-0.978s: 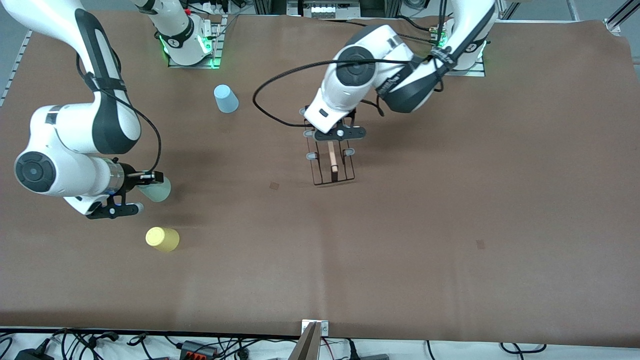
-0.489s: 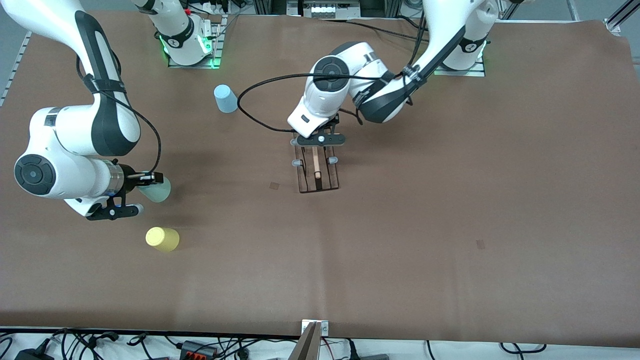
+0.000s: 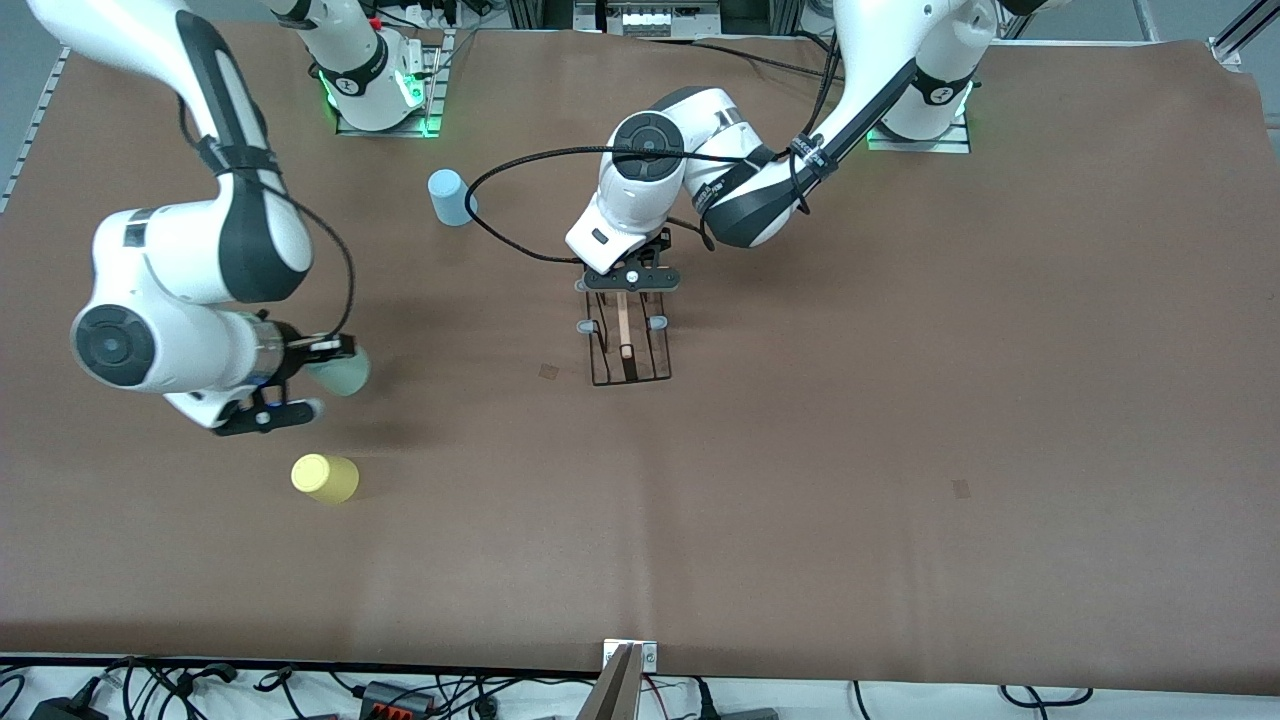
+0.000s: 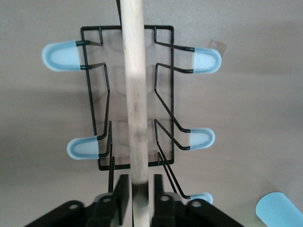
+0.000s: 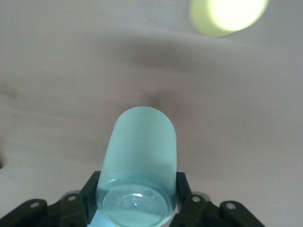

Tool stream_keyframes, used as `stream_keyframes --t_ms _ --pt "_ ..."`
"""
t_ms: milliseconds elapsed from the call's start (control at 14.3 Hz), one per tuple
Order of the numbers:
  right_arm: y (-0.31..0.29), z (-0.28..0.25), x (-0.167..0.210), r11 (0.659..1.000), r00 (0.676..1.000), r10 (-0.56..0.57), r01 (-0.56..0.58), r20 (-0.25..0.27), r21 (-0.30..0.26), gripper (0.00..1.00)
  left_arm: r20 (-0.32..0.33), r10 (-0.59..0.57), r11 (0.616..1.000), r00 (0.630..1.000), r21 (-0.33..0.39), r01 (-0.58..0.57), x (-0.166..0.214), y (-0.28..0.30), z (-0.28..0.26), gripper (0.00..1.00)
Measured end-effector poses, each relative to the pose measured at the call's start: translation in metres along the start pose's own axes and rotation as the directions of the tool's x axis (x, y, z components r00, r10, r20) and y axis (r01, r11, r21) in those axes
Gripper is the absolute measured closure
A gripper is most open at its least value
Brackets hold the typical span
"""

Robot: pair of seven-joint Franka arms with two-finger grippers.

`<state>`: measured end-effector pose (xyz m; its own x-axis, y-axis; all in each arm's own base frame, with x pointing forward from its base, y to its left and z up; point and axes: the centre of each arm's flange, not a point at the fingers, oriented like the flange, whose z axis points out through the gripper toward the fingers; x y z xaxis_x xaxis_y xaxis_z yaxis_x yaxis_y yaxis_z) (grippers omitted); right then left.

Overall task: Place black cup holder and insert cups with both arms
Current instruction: 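Release the rack and withdraw the left gripper while the right gripper carries the teal cup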

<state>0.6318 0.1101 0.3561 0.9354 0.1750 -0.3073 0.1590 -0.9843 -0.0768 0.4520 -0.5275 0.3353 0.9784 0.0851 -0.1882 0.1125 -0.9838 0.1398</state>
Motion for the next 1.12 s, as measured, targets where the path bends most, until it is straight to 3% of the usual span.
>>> stream_keyframes --t_ms 140,349,559,908,1118 --pt "-0.019 -0.004 -0.007 0.999 0.999 -0.017 0.016 0.027 0.035 0.33 -0.001 -0.018 1.000 1.000 0.013 0.018 0.011 -0.008 -0.011 0.48" --pt "-0.036 -0.010 -0.017 0.998 0.997 -0.042 0.040 0.057 0.039 0.33 -0.015 -0.012 0.999 1.000 0.034 0.013 0.043 -0.040 -0.052 0.24" --pt "-0.081 -0.013 -0.027 0.995 0.993 -0.096 0.095 0.069 0.026 0.33 -0.027 0.008 0.999 1.000 0.054 -0.006 0.075 -0.083 -0.088 0.22" --pt "-0.229 -0.002 -0.066 0.995 0.994 -0.084 0.088 0.074 -0.055 0.33 -0.005 0.076 0.992 0.997 0.098 -0.075 0.123 -0.168 -0.134 0.18" --pt "-0.283 0.009 -0.088 0.996 0.992 -0.079 0.082 0.097 -0.021 0.33 0.003 0.088 0.990 0.996 0.111 -0.088 0.149 -0.233 -0.168 0.17"
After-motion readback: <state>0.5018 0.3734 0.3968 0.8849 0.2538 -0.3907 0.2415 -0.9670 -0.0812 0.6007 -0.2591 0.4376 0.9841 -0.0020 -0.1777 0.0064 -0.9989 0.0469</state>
